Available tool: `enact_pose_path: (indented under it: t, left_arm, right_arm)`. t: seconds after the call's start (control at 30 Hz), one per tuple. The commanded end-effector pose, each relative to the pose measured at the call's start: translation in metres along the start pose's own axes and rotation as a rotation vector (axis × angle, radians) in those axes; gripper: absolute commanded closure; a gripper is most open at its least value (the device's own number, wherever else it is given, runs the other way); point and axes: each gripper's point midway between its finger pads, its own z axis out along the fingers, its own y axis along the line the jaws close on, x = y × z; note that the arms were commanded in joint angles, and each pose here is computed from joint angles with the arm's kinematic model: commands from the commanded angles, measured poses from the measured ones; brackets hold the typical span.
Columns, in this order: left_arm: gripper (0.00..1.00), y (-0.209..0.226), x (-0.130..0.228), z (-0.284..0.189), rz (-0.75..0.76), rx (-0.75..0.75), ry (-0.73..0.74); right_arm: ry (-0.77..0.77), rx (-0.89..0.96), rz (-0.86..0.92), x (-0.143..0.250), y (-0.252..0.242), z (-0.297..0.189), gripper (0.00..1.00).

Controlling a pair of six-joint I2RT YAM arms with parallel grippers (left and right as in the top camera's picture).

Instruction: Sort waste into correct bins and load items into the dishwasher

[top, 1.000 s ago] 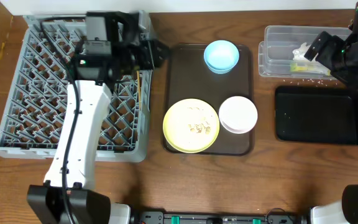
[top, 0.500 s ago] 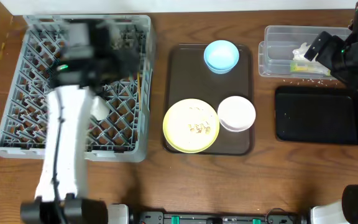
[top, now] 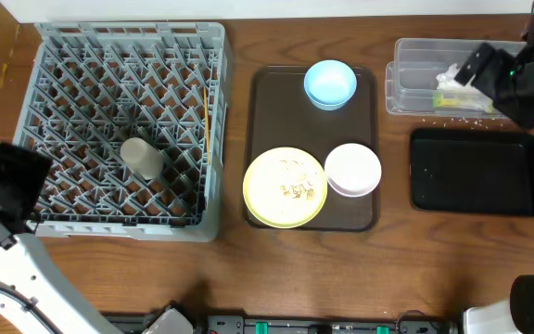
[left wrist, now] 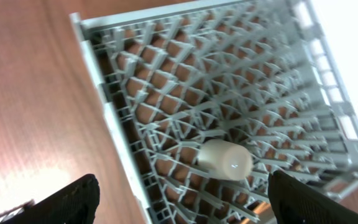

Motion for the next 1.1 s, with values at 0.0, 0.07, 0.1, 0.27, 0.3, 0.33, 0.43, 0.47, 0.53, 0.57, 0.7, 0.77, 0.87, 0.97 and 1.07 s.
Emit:
enact_pose_path:
  t: [0.0,0.07,0.1,0.27,0.3,0.33,0.43,0.47,0.53,0.57,0.7,0.77,0.87,0.97,1.07]
  left_arm:
    - [0.11,0.013,-0.004,0.002,-0.044,-0.037,0.003]
    - [0.08,0.015,-0.003,0.003,-0.050,-0.044,0.008]
    - [0.08,0.015,-0.003,0.003,-0.050,-0.044,0.009]
    - [0.07,0.015,-0.003,0.003,-0.050,-0.044,0.009]
    - [0.07,0.015,-0.003,0.003,-0.050,-0.044,0.009]
    - [0.07,0.015,-0.003,0.003,-0.050,-0.044,0.009]
    - [0.07,0.015,-0.003,0.003,-0.050,-0.044,0.009]
    - [0.07,0.015,-0.003,0.003,-0.050,-0.044,0.009]
    - [0.07,0.015,-0.003,0.003,-0.050,-0.044,0.009]
    - [0.07,0.015,-0.003,0.003,-0.050,-0.044,0.009]
    - [0.07,0.015,-0.003,0.003,-0.050,-0.044,0.009]
    - [0.07,0.015,-0.003,0.003,-0.050,-0.044,0.009]
    - [0.06,0.015,-0.003,0.003,-0.050,-0.044,0.009]
    - [0.06,0.015,-0.003,0.003,-0.050,-0.044,0.009]
    - [0.06,0.015,-0.003,0.003,-0.050,-0.044,0.009]
  right_arm:
    - [0.058,-0.135,0.051,0.009,0.024,-0.007,0.01]
    - [0.120,-0.295,-0.074,0.023,0.058,-0.011,0.01]
    - [0.143,-0.371,-0.162,0.033,0.076,-0.014,0.01]
    - [0.213,-0.393,-0.486,0.100,0.131,0.005,0.01]
    - [0.222,-0.365,-0.537,0.116,0.138,0.012,0.01]
    - [0.225,-0.335,-0.580,0.130,0.145,0.019,0.01]
    - [0.217,-0.254,-0.694,0.165,0.160,0.035,0.11]
    - [0.210,-0.235,-0.720,0.174,0.164,0.039,0.11]
    - [0.207,-0.203,-0.718,0.188,0.170,0.046,0.11]
    - [0.197,-0.172,-0.700,0.193,0.171,0.051,0.11]
    - [0.153,-0.003,-0.614,0.207,0.162,0.080,0.14]
    - [0.189,0.047,-0.586,0.218,0.154,0.092,0.19]
    - [0.246,0.124,-0.532,0.231,0.139,0.108,0.29]
    - [0.316,0.149,-0.515,0.247,0.132,0.124,0.38]
    - [0.360,0.177,-0.506,0.258,0.126,0.139,0.43]
